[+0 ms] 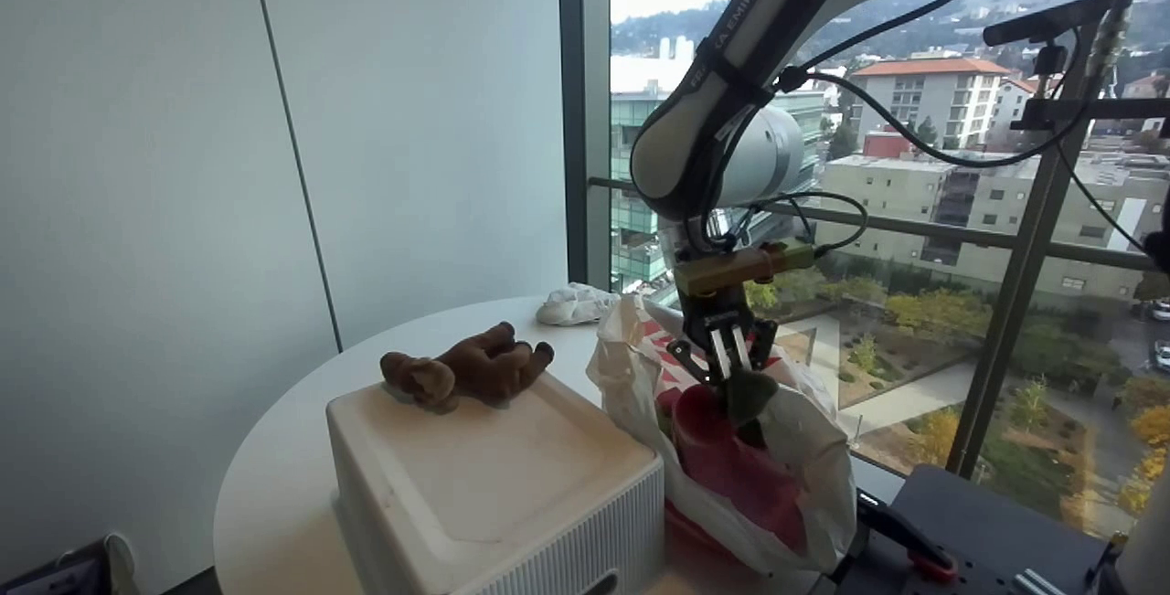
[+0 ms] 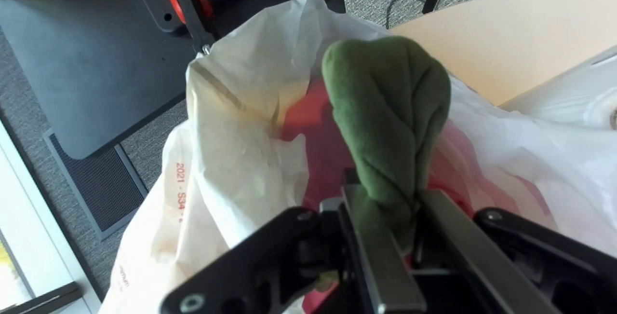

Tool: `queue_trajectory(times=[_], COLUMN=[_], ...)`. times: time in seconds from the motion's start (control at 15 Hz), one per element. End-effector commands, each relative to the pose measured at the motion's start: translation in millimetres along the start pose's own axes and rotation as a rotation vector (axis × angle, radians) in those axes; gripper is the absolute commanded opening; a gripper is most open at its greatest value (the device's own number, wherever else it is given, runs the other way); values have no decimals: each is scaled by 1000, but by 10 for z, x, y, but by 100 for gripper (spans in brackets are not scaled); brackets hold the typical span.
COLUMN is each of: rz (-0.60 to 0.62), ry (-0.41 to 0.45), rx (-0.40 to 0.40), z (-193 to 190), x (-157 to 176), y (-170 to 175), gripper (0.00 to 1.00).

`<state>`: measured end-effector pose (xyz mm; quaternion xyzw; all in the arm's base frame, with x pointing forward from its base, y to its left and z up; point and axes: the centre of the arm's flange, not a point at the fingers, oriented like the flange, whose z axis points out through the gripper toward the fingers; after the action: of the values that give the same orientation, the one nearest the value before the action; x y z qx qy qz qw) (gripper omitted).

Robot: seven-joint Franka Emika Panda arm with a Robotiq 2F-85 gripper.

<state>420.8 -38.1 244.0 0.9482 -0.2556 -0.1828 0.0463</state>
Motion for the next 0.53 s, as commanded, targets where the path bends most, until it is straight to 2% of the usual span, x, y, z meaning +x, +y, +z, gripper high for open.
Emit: queue_trajectory(times=[0.0, 0.2, 0.47], rz=[22, -30, -181], ry=[9, 88, 118], rx=[52, 150, 321], z=[-499, -922, -1393], x=[-74, -195, -356], y=[214, 332, 394], gripper=[18, 18, 19])
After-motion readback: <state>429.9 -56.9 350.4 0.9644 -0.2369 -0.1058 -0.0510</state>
